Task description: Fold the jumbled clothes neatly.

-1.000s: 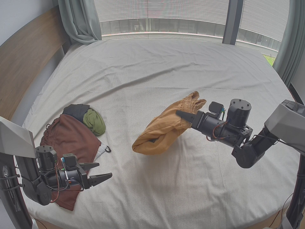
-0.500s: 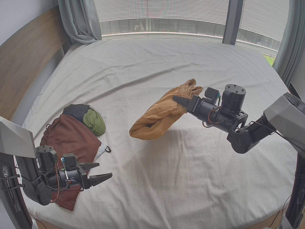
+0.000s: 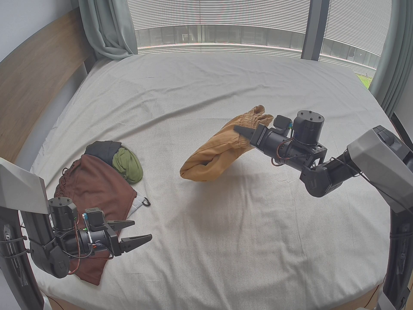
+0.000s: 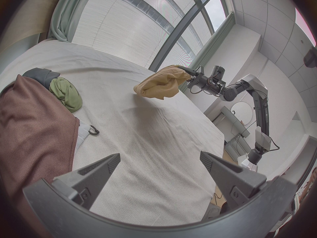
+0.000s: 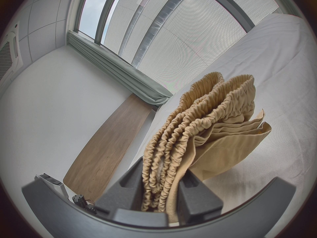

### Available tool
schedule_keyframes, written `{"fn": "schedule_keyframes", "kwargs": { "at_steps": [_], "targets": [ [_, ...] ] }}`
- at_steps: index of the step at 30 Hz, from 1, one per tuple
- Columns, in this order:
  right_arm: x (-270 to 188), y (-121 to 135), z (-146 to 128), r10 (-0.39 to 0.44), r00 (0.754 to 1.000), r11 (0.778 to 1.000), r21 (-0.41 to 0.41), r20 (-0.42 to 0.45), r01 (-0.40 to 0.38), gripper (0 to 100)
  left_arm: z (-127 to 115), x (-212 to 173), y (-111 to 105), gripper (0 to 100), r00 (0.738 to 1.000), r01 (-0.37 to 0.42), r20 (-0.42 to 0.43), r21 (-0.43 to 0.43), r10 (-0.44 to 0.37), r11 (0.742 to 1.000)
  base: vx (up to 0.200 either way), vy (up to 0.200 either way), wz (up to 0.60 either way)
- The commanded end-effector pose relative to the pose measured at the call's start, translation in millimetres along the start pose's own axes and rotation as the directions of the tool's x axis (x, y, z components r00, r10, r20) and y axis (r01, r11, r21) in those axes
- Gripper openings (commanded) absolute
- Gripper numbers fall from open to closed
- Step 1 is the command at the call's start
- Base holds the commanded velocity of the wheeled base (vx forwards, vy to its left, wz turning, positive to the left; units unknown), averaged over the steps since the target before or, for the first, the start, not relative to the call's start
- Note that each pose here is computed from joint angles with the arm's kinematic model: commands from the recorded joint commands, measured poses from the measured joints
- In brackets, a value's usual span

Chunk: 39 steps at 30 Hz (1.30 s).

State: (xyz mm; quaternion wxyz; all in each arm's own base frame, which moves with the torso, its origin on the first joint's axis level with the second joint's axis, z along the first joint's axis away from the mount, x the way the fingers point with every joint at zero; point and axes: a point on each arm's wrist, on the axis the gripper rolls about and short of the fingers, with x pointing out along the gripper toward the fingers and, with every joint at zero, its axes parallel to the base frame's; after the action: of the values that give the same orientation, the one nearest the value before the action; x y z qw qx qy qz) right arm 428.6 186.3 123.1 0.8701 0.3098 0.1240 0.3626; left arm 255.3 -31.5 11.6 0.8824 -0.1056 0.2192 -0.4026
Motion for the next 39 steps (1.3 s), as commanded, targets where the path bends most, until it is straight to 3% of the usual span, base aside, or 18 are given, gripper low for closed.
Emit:
{"fn": "schedule_keyframes", "kwargs": {
  "at_steps": [1,9,18,26,39],
  "targets": [
    [13,-2,5,0.008,1.000,1.000,-0.004,0.006,-0.007,0,0,0,0,100,1.000,0.000,-0.001,-0.002,0.000,1.000,0.000,0.000,0.00],
    [32,-12,10,0.006,1.000,1.000,-0.005,0.011,-0.006,0,-1,0,0,100,1.000,-0.001,-0.002,-0.003,0.001,1.000,0.000,0.000,0.00],
    [40,-64,-33,-0.077,0.995,0.996,0.039,-0.062,0.079,0,-2,-1,0,100,1.000,-0.001,-0.005,-0.007,0.001,1.000,0.000,0.000,0.00],
    [12,-88,-53,-0.153,0.983,0.985,0.067,-0.105,0.160,0,-2,-2,-1,100,1.000,-0.001,-0.006,-0.008,0.001,1.000,0.000,0.000,0.00],
    [-18,-120,-85,-0.202,0.973,0.974,0.082,-0.112,0.212,0,-1,-2,-1,100,1.000,-0.001,-0.004,-0.005,0.001,1.000,0.000,0.000,0.00]
  ]
}}
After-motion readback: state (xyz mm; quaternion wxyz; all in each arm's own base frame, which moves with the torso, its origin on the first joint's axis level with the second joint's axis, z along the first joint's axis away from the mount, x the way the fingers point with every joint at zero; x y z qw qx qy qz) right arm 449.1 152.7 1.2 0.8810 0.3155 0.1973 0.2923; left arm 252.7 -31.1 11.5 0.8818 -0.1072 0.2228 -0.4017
